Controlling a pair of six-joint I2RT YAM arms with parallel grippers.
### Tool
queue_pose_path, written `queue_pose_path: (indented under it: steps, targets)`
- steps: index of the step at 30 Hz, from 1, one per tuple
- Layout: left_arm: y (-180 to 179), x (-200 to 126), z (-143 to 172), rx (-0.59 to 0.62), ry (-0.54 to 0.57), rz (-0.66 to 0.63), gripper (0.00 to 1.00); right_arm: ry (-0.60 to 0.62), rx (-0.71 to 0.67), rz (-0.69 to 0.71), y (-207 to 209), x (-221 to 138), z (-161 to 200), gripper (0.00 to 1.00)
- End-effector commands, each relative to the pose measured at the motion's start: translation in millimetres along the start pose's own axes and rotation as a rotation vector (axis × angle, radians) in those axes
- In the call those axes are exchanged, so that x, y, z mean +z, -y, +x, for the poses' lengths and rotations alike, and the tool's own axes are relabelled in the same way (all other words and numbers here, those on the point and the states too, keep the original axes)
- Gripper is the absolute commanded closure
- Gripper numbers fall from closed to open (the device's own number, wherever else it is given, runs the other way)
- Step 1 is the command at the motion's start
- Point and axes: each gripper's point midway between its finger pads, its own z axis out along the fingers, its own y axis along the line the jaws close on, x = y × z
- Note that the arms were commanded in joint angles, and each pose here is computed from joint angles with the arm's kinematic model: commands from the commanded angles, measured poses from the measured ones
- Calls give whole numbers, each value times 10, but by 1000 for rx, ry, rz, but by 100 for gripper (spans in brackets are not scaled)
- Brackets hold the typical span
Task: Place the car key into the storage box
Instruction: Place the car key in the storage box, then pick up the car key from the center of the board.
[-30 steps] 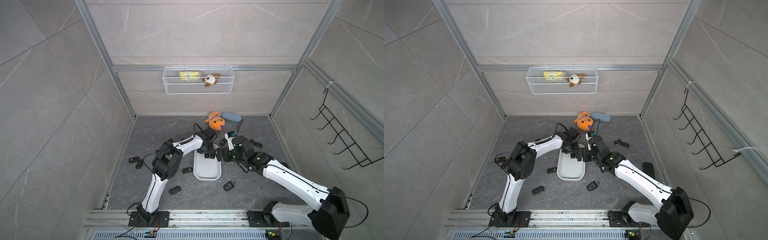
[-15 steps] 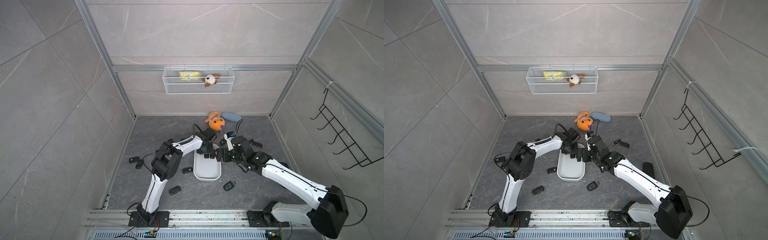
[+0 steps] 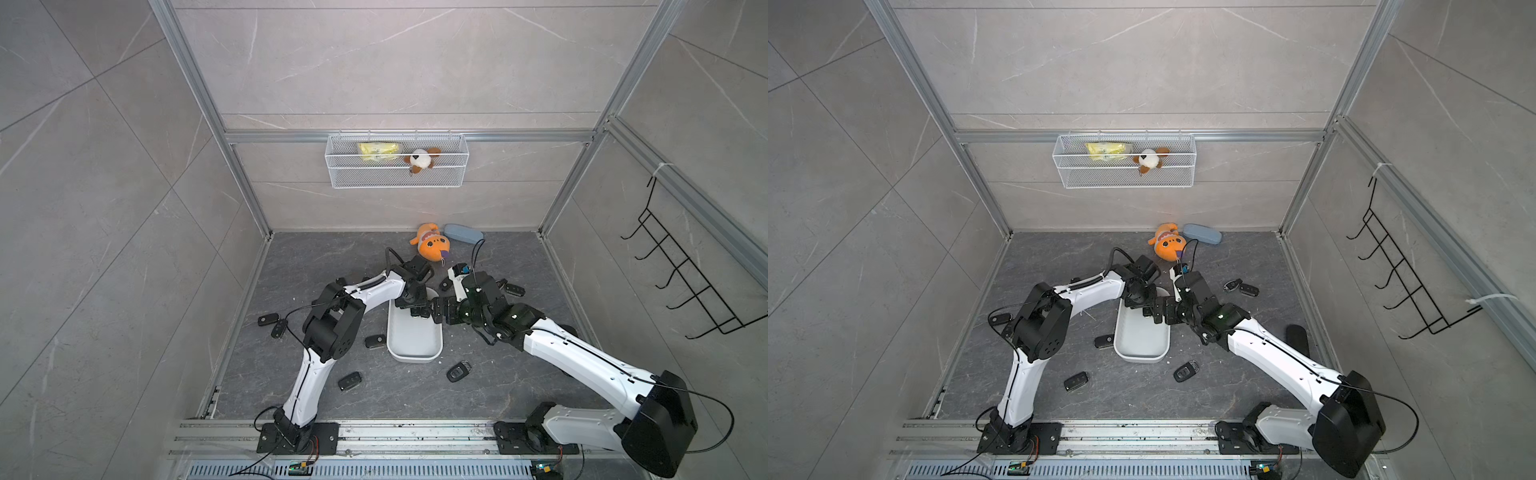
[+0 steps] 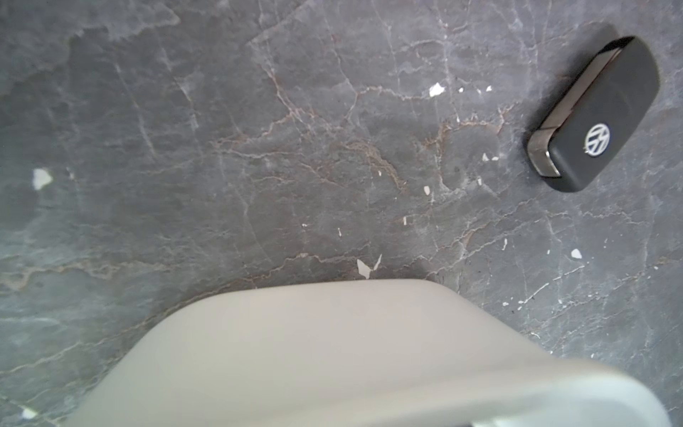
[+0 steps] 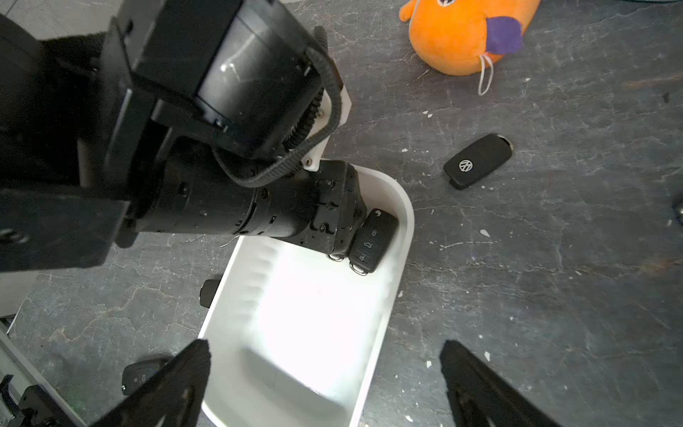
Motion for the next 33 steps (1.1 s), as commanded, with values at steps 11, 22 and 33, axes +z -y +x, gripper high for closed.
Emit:
queue_pose_path:
  steps: [11, 22, 33]
  targets:
    - [150, -777, -195, 9, 122, 92, 32, 31, 25, -43, -84, -42, -96, 1]
    - [-172, -1324, -399, 34, 227, 52, 0, 42, 42, -139, -335, 4, -230, 0]
    - [-964, -1432, -673, -45, 259, 5, 0, 41, 59, -159, -578, 105, -261, 1]
